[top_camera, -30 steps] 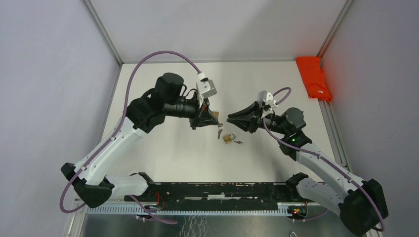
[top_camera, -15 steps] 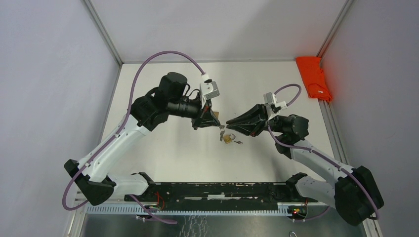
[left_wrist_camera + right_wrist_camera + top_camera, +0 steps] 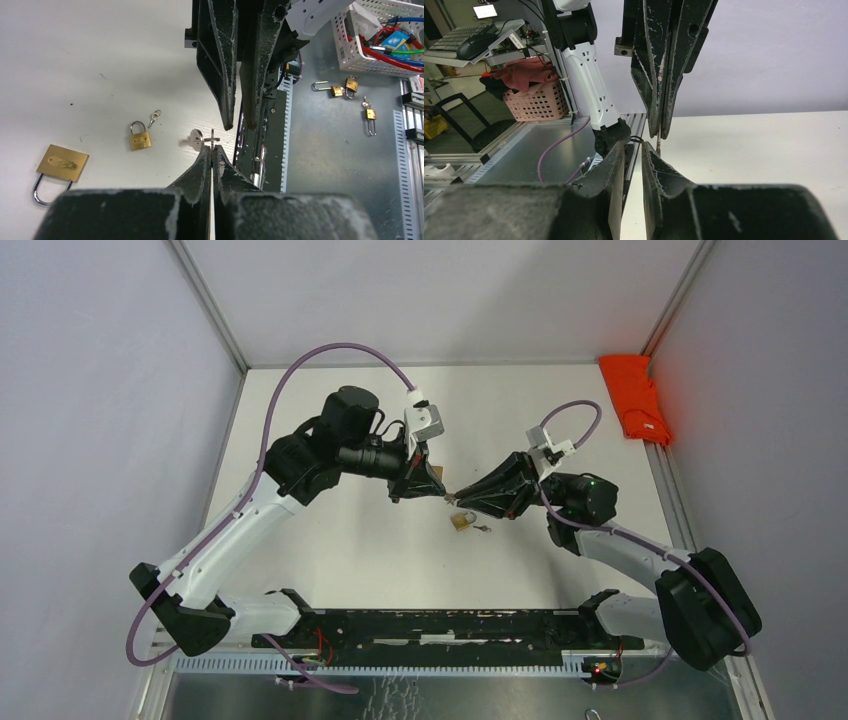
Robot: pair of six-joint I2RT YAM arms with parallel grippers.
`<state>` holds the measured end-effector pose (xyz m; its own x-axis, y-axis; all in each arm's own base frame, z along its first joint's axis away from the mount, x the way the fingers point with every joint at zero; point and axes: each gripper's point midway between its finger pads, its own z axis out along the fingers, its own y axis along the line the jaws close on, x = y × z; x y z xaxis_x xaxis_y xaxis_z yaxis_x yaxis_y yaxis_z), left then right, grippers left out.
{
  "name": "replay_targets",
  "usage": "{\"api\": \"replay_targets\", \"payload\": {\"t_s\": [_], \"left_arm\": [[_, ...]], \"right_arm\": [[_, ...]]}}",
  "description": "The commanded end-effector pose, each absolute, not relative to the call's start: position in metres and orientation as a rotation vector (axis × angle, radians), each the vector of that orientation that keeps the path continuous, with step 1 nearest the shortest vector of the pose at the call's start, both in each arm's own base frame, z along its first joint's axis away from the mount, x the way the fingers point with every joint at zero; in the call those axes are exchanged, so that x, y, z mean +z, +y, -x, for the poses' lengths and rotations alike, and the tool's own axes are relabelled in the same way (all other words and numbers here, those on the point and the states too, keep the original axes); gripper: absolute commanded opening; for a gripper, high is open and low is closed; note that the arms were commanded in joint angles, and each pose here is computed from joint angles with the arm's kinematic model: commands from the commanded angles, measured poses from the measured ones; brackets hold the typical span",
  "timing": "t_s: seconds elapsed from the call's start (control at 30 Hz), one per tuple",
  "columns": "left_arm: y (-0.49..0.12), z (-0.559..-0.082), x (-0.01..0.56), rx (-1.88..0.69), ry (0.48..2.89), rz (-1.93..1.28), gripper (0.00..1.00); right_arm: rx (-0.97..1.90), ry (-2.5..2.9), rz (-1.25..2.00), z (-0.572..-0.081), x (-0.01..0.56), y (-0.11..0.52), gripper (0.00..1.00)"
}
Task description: Unlock with the key
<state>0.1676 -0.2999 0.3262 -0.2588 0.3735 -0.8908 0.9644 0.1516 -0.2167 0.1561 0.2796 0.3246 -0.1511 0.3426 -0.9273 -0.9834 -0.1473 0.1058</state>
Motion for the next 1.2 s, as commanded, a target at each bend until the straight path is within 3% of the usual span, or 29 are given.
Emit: {"api": "replay_targets", "payload": {"t_s": [0.0,0.53,1.17], "left_arm": [[-0.305,-0.165,0.347,-1.103,1.628,-1.314,0.02],[-0.304,-0.162,0.348,-1.113,1.616,-1.321,0.02],[-0.304,-0.163,0.348,-1.108,1.6,-1.318,0.02]], "right_arm": [[1.542,0.866,0.99,-0.149,0.34,0.279,0.23],[1.541,0.926,0.926,-0.174,0.34,0.29,0.36],[1.46,0.997,0.951,-0.183,0.333,0.294,0.36]]}}
